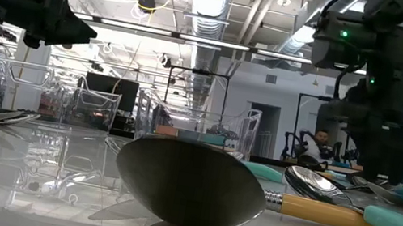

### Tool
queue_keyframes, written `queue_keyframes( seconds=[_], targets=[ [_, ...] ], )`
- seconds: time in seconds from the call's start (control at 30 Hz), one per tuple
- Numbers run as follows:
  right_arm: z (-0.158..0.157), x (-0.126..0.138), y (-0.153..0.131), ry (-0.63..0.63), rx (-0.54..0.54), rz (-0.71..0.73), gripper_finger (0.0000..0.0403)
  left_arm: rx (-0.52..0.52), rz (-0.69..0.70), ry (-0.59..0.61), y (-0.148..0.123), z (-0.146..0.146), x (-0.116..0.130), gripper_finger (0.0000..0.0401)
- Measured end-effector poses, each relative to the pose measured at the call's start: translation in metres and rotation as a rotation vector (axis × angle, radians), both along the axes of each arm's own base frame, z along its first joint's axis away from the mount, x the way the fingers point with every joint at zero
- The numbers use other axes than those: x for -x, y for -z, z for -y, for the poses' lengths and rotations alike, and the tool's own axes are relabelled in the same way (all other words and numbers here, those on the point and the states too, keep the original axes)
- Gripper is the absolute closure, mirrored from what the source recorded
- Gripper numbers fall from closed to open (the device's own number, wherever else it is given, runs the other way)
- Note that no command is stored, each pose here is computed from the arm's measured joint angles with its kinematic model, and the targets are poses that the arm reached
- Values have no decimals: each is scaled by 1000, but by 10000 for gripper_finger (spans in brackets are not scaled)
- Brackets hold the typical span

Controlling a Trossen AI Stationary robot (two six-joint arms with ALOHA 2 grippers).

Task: Sort silverware by color (type)
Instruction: Put the blue spoon into the top middle transparent bin

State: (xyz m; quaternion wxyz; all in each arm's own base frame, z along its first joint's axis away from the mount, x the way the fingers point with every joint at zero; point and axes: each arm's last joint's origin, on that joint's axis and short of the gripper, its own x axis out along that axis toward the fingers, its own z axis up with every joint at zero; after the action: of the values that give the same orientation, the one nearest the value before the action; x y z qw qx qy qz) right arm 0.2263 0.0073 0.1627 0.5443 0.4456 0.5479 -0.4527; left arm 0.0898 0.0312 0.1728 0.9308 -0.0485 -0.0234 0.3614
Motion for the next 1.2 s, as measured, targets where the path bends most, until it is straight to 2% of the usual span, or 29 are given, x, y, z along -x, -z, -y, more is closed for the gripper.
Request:
queue_keyframes(
  seconds=[0.47,0.63,0.8,0.9,1.03,1.13,1.2],
  targets=[
    [4,-2,1,7,48,19,237,6,5,1,0,0,0,218],
    [3,9,18,22,41,-3,246,5,4,1,0,0,0,218],
    [5,11,26,25,32,43,254,-8,-8,0,0,0,0,218],
    [5,10,26,25,40,47,274,-8,-8,-1,0,0,0,218],
    [5,9,26,25,45,59,325,-8,-9,-2,0,0,0,218],
    [6,8,26,23,76,76,370,-8,-9,-9,0,0,0,218],
    [5,6,25,15,113,82,381,-8,-9,-9,0,0,0,218]
  ],
)
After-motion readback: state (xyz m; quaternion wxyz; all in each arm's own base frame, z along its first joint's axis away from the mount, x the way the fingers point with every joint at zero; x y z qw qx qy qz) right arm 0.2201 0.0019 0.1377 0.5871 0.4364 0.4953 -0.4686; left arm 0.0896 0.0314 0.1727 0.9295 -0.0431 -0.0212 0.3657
